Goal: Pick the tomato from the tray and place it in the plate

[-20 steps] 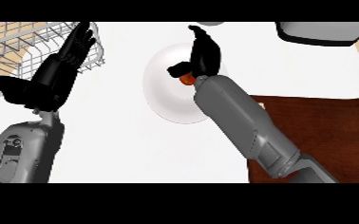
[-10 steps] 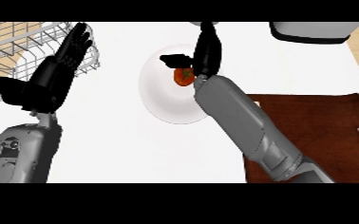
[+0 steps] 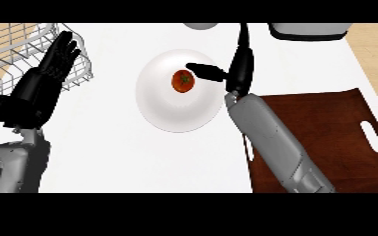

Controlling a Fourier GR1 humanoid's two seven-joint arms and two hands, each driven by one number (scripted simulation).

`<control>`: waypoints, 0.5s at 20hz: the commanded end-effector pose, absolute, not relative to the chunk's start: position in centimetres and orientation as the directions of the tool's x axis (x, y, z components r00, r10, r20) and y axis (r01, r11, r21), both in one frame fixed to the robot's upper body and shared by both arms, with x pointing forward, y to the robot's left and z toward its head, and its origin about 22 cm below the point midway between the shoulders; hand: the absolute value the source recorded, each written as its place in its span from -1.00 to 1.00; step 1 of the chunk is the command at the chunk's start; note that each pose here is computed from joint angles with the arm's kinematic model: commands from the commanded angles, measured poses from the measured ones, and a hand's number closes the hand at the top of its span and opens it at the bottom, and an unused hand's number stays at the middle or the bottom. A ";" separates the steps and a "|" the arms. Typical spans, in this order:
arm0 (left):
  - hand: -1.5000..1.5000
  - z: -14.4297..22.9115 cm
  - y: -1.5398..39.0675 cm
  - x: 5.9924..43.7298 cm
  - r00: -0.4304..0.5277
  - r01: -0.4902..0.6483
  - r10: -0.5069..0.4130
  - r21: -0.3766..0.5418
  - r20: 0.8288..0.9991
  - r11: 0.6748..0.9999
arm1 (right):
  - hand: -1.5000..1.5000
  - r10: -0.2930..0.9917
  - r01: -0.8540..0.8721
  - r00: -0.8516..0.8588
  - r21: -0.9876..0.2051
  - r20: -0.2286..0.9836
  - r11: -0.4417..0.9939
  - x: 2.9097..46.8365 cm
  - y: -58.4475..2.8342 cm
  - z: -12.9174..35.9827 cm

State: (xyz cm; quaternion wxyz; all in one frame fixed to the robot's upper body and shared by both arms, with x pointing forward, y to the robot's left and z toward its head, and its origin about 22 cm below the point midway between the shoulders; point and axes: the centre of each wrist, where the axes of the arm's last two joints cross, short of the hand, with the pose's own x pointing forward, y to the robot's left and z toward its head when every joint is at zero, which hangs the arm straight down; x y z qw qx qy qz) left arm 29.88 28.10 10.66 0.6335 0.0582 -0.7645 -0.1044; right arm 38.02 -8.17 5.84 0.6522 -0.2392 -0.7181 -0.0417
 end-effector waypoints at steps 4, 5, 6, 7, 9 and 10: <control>0.00 9.3 27.5 28.5 -0.198 0.020 -0.223 0.231 0.955 0.973 | -1.00 0.271 0.366 -0.074 -0.227 0.960 0.903 33.9 -15.0 4.2; 0.00 10.3 28.4 29.7 -0.192 0.032 -0.237 0.247 0.952 0.969 | -1.00 0.297 0.370 -0.081 -0.248 0.951 0.895 34.1 -15.5 5.0; 0.00 10.6 27.0 28.6 -0.184 0.039 -0.215 0.226 0.959 0.973 | -1.00 0.311 0.376 -0.068 -0.264 0.948 0.888 32.5 -17.6 3.2; 0.00 11.6 27.9 30.0 -0.180 -0.002 -0.236 0.239 0.955 0.971 | -1.00 0.304 0.372 -0.078 -0.255 0.950 0.892 31.1 -17.5 3.1; 0.00 10.9 29.2 29.5 -0.191 0.051 -0.226 0.240 0.955 0.969 | -1.00 0.308 0.379 -0.074 -0.259 0.948 0.888 31.8 -18.3 3.7; 0.00 9.9 27.6 28.7 -0.180 0.031 -0.222 0.231 0.958 0.972 | -1.00 0.331 0.374 -0.075 -0.282 0.941 0.884 31.3 -20.3 5.3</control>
